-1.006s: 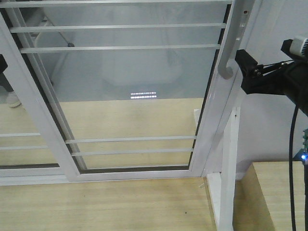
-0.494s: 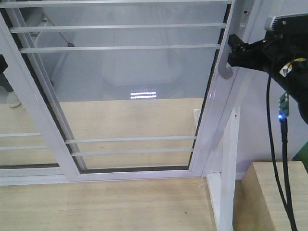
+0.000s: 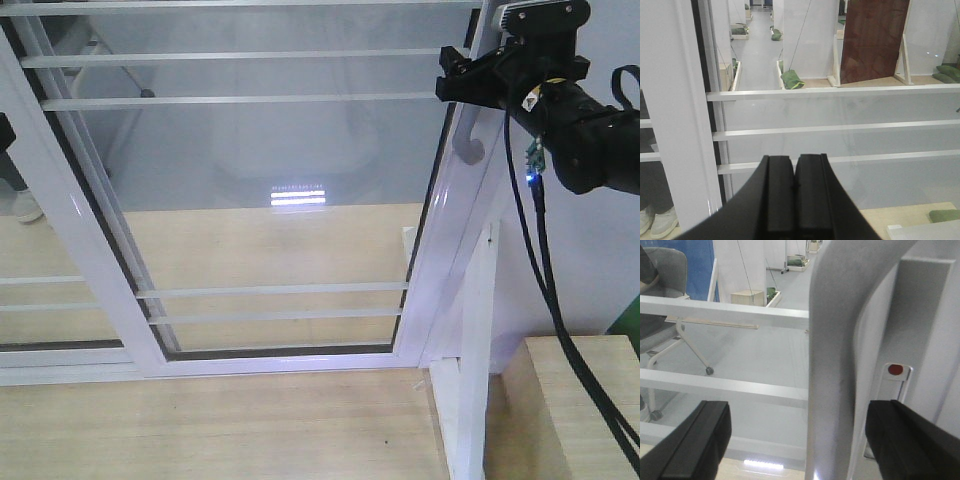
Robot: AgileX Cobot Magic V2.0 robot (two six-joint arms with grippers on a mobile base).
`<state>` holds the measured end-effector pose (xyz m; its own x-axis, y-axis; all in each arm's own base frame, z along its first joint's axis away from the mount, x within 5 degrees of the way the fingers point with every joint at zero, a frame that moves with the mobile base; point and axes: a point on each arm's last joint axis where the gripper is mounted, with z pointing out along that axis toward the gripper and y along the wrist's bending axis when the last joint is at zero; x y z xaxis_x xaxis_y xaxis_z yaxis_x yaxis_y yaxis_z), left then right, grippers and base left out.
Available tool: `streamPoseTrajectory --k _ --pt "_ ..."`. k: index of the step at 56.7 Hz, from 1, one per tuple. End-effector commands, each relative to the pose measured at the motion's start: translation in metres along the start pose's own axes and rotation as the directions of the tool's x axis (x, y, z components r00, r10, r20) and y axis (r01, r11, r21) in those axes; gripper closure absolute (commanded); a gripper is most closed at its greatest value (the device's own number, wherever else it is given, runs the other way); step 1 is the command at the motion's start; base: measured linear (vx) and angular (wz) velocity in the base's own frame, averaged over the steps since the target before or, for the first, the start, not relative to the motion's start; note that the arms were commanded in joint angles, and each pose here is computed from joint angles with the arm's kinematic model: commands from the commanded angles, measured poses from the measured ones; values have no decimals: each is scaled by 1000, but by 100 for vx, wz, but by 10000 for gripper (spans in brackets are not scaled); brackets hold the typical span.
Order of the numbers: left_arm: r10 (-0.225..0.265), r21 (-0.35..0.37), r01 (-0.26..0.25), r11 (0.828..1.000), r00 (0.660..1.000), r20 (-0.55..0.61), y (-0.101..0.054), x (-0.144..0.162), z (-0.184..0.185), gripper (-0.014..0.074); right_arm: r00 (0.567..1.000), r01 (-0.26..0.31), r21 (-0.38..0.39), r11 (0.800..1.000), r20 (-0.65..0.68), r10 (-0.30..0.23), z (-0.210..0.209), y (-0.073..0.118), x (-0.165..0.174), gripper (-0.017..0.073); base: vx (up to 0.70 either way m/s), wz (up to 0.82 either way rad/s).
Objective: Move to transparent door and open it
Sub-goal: 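Grip the handle with the right gripper and slide the door open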
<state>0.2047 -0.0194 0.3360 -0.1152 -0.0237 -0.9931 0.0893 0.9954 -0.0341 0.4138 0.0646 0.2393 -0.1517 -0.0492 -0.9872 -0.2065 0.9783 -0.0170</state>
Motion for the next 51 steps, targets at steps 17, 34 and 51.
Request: streamPoseTrajectory --k 17,34,51 --pt "-14 9 13 1000 985 174 -1 -26 -5 555 983 -16 14 1000 185 13 10 -4 -34 3 0 0" --pt "-14 9 13 1000 985 174 -1 -26 -5 555 983 10 67 998 183 -22 10 -9 -34 300 0 0" --pt "-14 9 13 1000 984 177 -1 -27 -5 555 982 27 40 999 184 -34 10 -4 -34 571 0 0"
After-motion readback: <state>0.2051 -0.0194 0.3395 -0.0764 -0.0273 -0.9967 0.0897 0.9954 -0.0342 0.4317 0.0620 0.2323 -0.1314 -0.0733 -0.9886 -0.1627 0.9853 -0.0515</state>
